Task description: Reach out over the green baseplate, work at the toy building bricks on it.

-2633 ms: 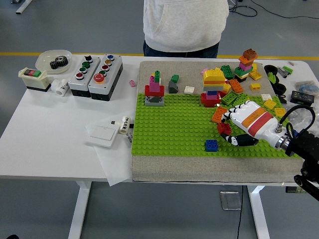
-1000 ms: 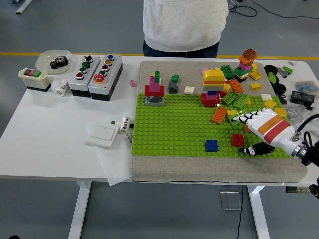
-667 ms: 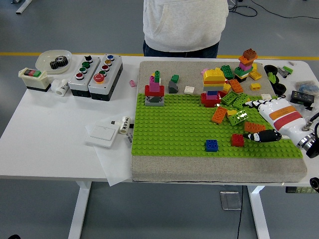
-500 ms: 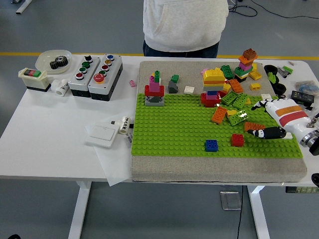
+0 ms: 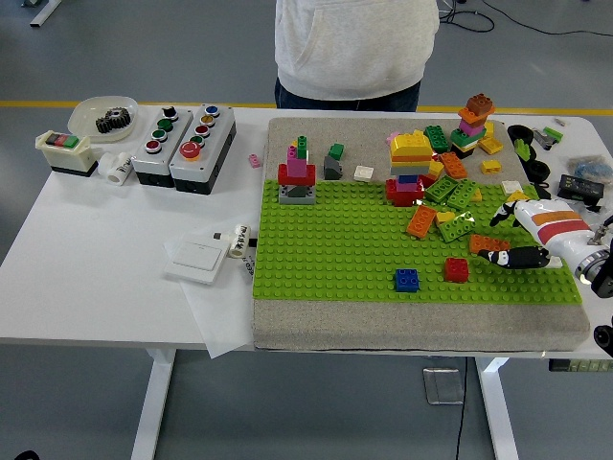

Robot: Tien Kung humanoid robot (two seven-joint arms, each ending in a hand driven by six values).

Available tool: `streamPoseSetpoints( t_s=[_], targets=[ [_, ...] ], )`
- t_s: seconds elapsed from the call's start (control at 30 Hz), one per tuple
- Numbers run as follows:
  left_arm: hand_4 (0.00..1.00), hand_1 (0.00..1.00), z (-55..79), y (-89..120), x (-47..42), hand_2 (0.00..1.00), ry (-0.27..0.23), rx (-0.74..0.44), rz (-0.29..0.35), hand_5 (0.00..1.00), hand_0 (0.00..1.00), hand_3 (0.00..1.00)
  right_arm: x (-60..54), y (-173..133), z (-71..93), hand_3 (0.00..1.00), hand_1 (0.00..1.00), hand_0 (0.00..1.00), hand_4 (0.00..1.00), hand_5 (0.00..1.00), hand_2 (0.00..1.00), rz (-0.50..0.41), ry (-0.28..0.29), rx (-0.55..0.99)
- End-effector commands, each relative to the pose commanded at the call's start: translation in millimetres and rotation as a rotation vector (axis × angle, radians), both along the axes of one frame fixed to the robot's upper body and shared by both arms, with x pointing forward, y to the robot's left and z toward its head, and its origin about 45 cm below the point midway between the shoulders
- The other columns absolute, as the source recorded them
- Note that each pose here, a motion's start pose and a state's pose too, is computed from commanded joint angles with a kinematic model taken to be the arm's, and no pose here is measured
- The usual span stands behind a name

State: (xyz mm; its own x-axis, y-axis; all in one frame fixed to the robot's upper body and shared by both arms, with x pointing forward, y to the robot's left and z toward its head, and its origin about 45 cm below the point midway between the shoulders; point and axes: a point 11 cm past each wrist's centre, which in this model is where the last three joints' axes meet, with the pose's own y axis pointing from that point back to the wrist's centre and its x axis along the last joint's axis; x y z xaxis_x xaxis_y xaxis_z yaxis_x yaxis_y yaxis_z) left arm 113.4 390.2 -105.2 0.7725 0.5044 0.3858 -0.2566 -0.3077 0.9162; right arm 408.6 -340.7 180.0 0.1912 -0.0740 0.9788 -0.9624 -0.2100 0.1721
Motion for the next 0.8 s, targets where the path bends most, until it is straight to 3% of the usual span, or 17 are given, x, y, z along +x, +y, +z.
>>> streamPoseSetpoints(
  t_s=[0.4, 0.8],
  targets=[
    [0.673, 0.636, -0.4, 0.4, -2.2, 0.709, 0.006, 0.002, -0.004, 0.671, 0.688, 0.617, 2.0, 0.4, -8.7, 0.577, 0.544, 0.357, 0.868, 0.527, 0.629, 0.004, 0.022, -0.031],
    [0.673, 0.635, 0.2, -0.3, 0.9, 0.711, 0.005, 0.0, -0.009, 0.671, 0.689, 0.618, 4.4, 1.3, -11.5, 0.57, 0.528, 0.348, 0.852, 0.553, 0.613, -0.005, 0.024, -0.025]
  ],
)
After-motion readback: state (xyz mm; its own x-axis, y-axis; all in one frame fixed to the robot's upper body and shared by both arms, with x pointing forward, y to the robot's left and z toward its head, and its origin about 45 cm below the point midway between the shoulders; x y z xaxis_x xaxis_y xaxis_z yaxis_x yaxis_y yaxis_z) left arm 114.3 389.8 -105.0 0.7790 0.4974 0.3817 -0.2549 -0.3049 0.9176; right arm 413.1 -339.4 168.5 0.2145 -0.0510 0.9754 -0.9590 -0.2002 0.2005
